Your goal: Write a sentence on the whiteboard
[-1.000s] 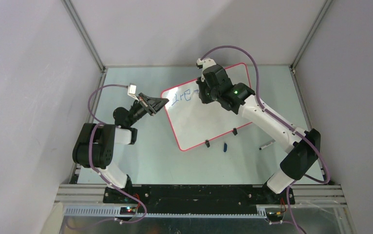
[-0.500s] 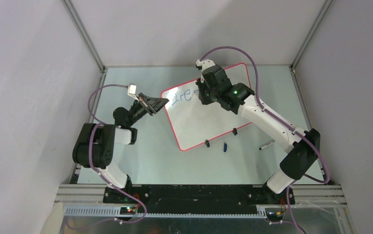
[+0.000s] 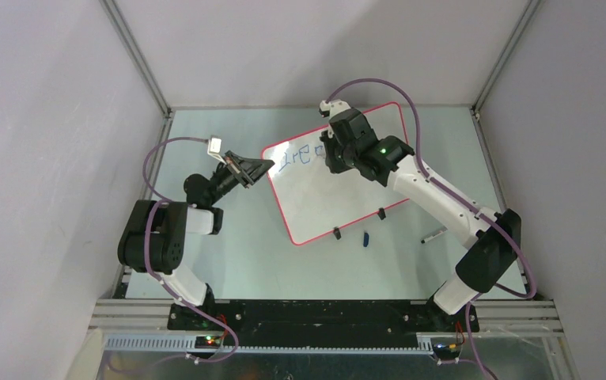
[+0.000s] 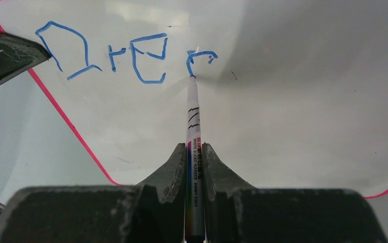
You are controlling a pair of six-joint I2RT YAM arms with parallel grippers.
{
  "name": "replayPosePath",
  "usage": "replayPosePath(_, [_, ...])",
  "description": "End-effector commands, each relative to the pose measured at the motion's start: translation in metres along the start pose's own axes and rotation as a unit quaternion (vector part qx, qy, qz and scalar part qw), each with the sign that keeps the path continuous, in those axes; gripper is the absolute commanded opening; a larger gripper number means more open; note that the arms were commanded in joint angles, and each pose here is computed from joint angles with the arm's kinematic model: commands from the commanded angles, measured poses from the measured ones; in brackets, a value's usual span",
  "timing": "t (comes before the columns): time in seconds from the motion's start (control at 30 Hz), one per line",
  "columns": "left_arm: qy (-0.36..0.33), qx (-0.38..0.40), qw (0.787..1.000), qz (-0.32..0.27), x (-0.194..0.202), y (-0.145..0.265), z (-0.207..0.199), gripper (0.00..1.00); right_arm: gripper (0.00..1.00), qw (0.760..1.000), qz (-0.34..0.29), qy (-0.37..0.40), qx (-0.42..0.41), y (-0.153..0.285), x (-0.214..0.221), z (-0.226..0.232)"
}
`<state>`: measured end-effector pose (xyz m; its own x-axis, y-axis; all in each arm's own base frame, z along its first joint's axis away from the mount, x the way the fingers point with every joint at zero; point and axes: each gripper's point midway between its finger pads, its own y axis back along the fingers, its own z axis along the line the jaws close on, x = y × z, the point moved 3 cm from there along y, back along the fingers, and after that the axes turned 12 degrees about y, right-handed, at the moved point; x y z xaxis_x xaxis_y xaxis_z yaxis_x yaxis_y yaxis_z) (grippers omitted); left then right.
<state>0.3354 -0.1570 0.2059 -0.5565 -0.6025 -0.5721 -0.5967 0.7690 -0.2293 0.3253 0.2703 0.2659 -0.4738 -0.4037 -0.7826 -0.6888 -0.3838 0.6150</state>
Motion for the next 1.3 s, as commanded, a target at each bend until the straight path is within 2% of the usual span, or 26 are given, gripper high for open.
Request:
replayPosePath(0.0, [-0.049, 0.045, 0.998, 0.021, 0.001, -0.008, -0.017, 0.0, 0.0, 1.0, -0.002, 0.0, 0.015, 0.008, 0.001, -0.011])
replayPosePath(0.77, [-0.05, 0.046, 0.997, 0.023, 0.002, -0.008, -0.017, 0.0, 0.0, 0.999, -0.024, -0.019, 0.031, 0.005, -0.028, -0.024])
replayPosePath(1.27, [-0.05, 0.046, 0.997, 0.023, 0.001, -0.008, -0.018, 0.0, 0.0, 0.999, -0.01, -0.018, 0.03, 0.007, -0.017, -0.024])
